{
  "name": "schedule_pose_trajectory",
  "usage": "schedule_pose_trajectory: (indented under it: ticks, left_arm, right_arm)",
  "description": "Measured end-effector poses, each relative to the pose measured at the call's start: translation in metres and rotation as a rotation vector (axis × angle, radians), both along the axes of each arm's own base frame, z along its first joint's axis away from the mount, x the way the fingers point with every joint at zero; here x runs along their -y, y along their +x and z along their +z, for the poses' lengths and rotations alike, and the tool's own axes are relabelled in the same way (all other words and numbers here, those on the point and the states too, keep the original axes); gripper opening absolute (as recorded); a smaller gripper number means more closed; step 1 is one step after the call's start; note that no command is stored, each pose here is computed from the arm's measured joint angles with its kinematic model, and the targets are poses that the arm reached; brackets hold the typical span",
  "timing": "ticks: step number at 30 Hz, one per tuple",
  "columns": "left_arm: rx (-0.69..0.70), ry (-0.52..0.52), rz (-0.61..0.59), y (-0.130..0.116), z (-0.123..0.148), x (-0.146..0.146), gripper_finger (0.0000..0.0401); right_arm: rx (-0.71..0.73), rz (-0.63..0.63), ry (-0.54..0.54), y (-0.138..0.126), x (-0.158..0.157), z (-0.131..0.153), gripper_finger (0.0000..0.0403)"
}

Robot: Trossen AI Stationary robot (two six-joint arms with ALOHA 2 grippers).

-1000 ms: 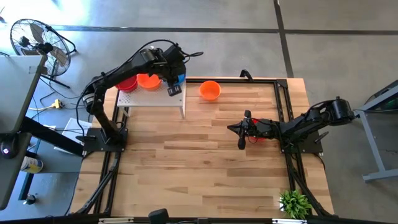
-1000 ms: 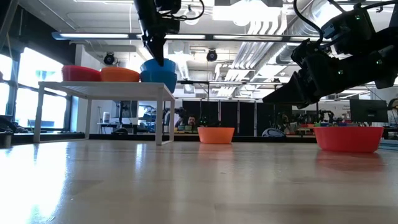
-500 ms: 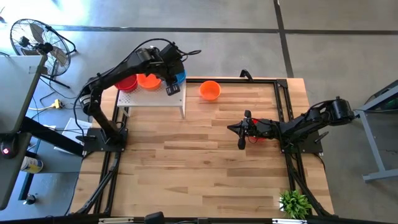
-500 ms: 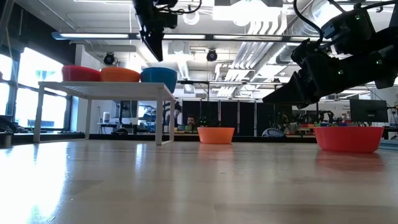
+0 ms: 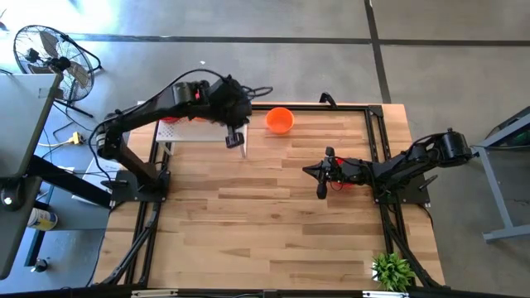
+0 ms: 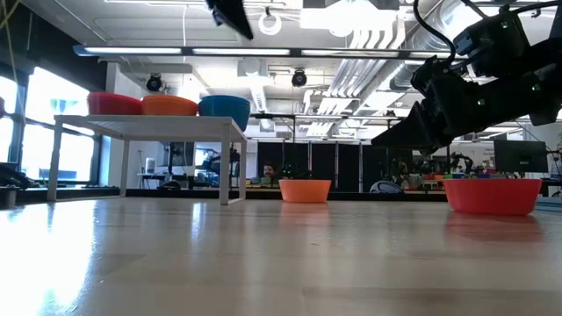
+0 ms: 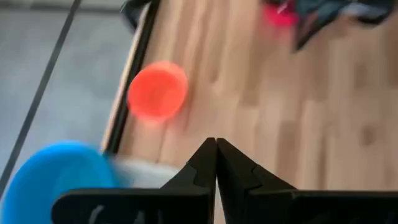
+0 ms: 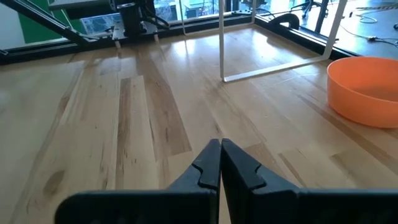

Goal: Pick & Place Mini bowls
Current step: Stack the red bowl on top of the other red bowls on the shelf

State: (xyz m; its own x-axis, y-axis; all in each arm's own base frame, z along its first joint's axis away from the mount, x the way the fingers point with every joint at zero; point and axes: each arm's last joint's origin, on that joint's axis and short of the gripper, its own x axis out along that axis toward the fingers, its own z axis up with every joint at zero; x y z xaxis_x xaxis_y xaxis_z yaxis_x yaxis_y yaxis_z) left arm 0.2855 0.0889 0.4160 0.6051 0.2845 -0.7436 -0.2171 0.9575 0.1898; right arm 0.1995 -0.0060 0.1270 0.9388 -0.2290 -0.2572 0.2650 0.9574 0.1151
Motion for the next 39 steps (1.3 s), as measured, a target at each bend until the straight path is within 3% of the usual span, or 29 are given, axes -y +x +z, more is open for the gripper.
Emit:
schedule_pose_trajectory:
  ticks: [5,13,16,21,23,26,31,34,39]
  left_arm:
    - [0.100,0.009,-0.075,0.019,-0.008,0.021,0.0002]
    - [0.272,-0.013,-0.109,0.025,-0.064,0.037,0.0001]
    - [0.277,-0.109,-0.084,0.025,-0.092,0.036,0.0001]
    - [0.260,-0.224,-0.067,0.036,-0.108,0.033,0.0001]
    - [0.201,-0.201,-0.057,0.040,-0.121,0.033,0.0001]
    - [0.294,-0.129,-0.092,0.045,-0.128,0.042,0.0000]
    - [0.473,-0.127,-0.160,0.032,-0.150,0.055,0.0000]
    - [0.509,-0.139,-0.154,0.019,-0.173,0.058,0.0000]
    - [0.670,-0.095,-0.174,-0.004,-0.186,0.060,0.0000]
  right_arm:
    - [-0.004,-0.004,-0.016,0.000,-0.006,0.000,0.0001]
    - [-0.005,-0.023,-0.045,0.000,-0.009,0.000,0.0000]
    - [-0.004,-0.023,-0.045,0.000,-0.009,0.000,0.0000]
    - [0.004,-0.024,-0.048,0.000,-0.009,0.001,0.0000]
    - [0.013,-0.026,-0.047,0.000,-0.009,0.002,0.0000]
    - [0.028,-0.029,-0.033,0.000,-0.009,0.003,0.0000]
    - [0.037,-0.032,-0.023,0.001,-0.009,0.004,0.0000]
    - [0.030,-0.032,-0.022,0.000,-0.009,0.003,0.0000]
    - [0.028,-0.039,0.006,0.000,-0.009,0.002,0.0000]
